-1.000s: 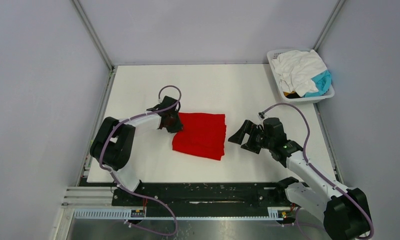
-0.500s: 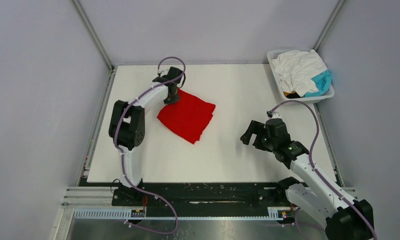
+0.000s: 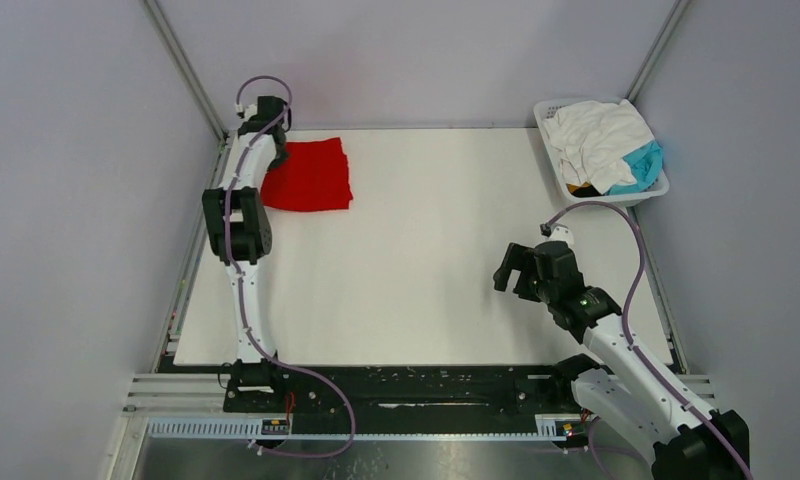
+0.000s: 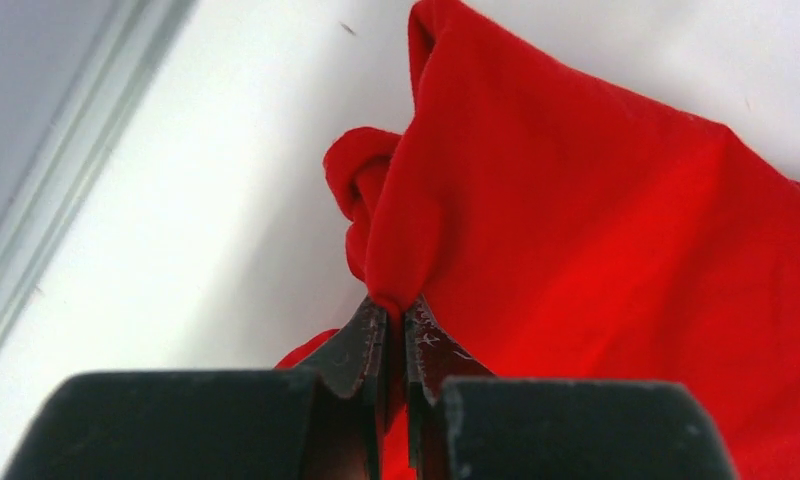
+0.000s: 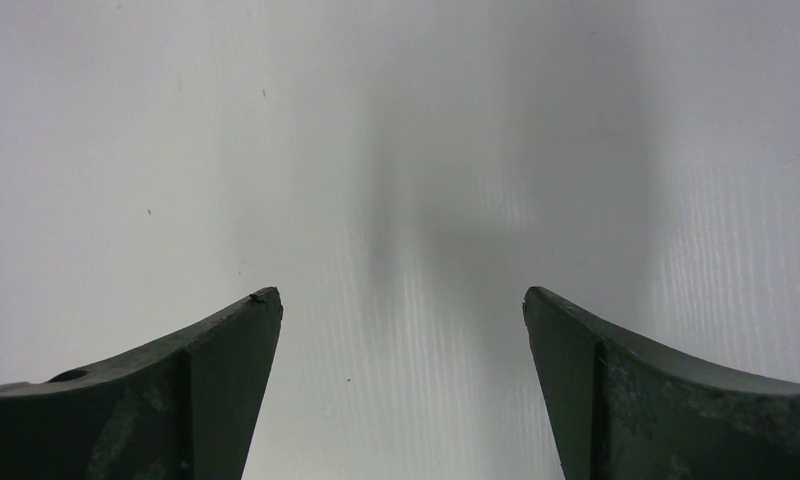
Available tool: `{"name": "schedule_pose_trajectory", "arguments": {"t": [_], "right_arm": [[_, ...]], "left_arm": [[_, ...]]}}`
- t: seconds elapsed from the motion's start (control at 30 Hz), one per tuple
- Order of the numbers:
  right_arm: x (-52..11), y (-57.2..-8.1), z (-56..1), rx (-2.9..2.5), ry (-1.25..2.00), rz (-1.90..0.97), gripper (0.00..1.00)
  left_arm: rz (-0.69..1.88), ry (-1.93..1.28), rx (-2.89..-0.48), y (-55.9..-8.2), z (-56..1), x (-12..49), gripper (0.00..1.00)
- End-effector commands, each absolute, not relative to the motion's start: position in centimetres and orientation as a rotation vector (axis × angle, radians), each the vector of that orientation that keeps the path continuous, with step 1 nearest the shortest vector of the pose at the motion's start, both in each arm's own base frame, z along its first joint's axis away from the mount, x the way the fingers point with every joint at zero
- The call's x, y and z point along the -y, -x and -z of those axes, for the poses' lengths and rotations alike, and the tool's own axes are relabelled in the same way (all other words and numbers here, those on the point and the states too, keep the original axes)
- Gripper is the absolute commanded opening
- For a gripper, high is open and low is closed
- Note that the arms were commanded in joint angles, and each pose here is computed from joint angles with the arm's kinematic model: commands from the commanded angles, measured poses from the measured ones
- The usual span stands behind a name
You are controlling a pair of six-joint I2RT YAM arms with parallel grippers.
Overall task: Fold and stack the t-shirts
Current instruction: Put the neatly folded tshirt into the corner of the board with the left arm, then reset both arms
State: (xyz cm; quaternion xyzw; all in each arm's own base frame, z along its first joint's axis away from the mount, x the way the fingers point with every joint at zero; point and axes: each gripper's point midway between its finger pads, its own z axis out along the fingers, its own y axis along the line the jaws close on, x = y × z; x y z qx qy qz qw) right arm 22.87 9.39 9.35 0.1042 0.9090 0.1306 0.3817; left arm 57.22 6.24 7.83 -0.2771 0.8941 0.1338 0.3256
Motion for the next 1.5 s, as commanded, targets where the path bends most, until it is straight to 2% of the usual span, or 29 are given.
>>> {"name": "schedule_pose_trajectory", "arguments": {"t": [0.0,0.17,0.33,0.4,0.43,0.47,0.5,0.53,0.63,0.8,1.0,1.13,1.27,1.37,1.47], "right_arm": [[-8.7,-23.2,-9.3,-2.307,-0.254,-0.278,0.99],[-8.4,-23.1,-8.8,-2.319,-0.271,-0.254,0.99],[-8.5,-23.1,-8.8,-2.316,-0.27,-0.265,0.99],[-8.5,-23.1,-8.9,-2.313,-0.272,-0.266,1.0],[-8.4,-23.1,-8.9,-2.312,-0.273,-0.266,0.99],[-8.4,-23.1,-8.9,-2.311,-0.274,-0.262,0.99],[-8.4,-23.1,-8.9,-2.31,-0.274,-0.26,0.99],[-8.3,-23.1,-9.0,-2.308,-0.276,-0.259,0.99],[-8.0,-23.1,-8.7,-2.306,-0.299,-0.238,0.99],[-7.3,-23.3,-8.7,-2.295,-0.351,-0.199,1.0],[-7.1,-23.4,-10.5,-2.228,-0.391,-0.228,1.0],[-6.9,-23.1,-11.7,-2.169,-0.431,-0.264,0.99],[-7.0,-22.4,-12.5,-2.125,-0.445,-0.324,1.0],[-6.4,-21.8,-12.4,-2.104,-0.453,-0.314,0.99],[-5.8,-21.2,-12.5,-2.08,-0.466,-0.305,0.99]], "left_arm": [[-0.34,0.69,-2.207,-60.0,-11.7,-10.2,0.0],[-0.433,0.653,-2.12,-62.0,-12.9,-13.2,0.02],[-0.559,0.622,-2.015,-63.6,-14.5,-15.4,0.11],[-0.596,0.635,-1.97,-63.9,-15.1,-16.0,0.18],[-0.606,0.644,-1.953,-64.0,-15.4,-16.3,0.31],[-0.612,0.651,-1.938,-64.0,-15.9,-16.4,0.5],[-0.606,0.655,-1.925,-64.1,-16.5,-16.4,0.87],[-0.592,0.664,-1.912,-64.0,-17.4,-16.3,0.97],[-0.445,0.689,-1.898,-63.4,-19.8,-14.6,0.99],[-0.108,0.663,-1.921,-61.9,-22.1,-8.5,0.99],[0.066,0.615,-1.967,-57.5,-24.4,0.0,0.99],[0.139,0.523,-1.975,-51.1,-25.3,5.3,0.99],[0.187,0.407,-2.006,-42.0,-24.6,9.1,0.99],[0.22,0.311,-2.084,-35.4,-22.1,10.9,0.99],[0.156,0.314,-2.158,-31.0,-18.9,9.6,0.99]]}}
